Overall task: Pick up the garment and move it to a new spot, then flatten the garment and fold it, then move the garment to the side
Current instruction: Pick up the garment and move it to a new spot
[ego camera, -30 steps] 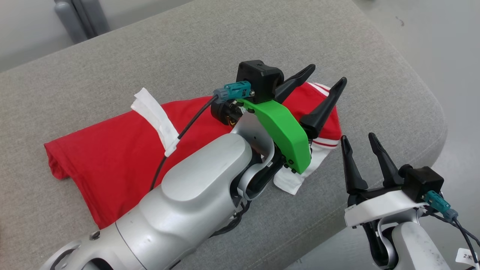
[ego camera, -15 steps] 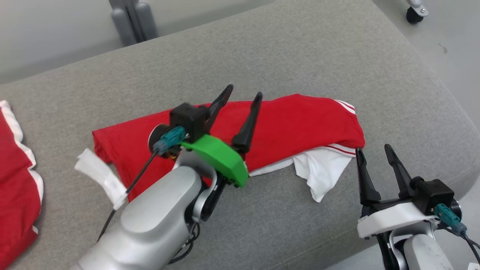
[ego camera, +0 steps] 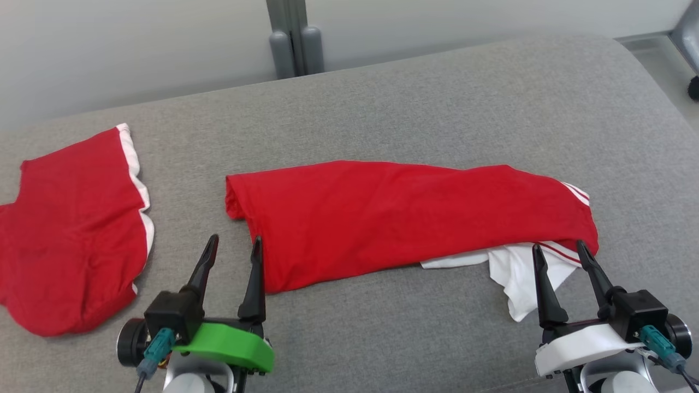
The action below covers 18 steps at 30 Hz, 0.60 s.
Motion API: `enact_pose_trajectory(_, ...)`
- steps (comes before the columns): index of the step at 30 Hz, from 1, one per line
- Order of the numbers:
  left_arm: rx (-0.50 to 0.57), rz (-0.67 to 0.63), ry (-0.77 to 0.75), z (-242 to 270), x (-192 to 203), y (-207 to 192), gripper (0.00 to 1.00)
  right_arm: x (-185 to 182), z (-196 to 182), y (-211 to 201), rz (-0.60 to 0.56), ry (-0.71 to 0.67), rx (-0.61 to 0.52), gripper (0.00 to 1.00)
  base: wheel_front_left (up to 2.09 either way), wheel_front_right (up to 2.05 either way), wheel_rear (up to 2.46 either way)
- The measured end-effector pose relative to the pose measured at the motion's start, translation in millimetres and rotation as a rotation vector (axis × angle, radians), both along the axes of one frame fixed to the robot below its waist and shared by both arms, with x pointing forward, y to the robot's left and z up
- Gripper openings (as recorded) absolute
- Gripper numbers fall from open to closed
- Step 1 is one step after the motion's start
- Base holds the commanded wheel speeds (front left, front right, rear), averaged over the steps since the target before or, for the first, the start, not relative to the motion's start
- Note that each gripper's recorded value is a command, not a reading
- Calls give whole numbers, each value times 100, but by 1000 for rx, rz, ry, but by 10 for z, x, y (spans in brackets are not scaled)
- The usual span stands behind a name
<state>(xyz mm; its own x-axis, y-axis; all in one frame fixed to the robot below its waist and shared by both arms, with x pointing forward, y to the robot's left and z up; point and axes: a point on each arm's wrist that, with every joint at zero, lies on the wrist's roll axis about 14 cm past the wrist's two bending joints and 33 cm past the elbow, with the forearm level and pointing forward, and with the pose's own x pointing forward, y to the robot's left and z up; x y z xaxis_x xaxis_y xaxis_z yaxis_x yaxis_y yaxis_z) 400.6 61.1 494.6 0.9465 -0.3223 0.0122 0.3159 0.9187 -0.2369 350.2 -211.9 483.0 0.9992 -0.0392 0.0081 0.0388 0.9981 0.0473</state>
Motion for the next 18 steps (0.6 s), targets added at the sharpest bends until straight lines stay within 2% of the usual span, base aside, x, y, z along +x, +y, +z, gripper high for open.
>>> enact_pose_trajectory(7,7,173,-6,-46,-335,562,100,9,19,186,61,-9,2,100,0,0,0)
enact_pose_trajectory(18,63,273,-36,-44,-647,1012,100,6,125,375,120,-44,2,100,0,0,0)
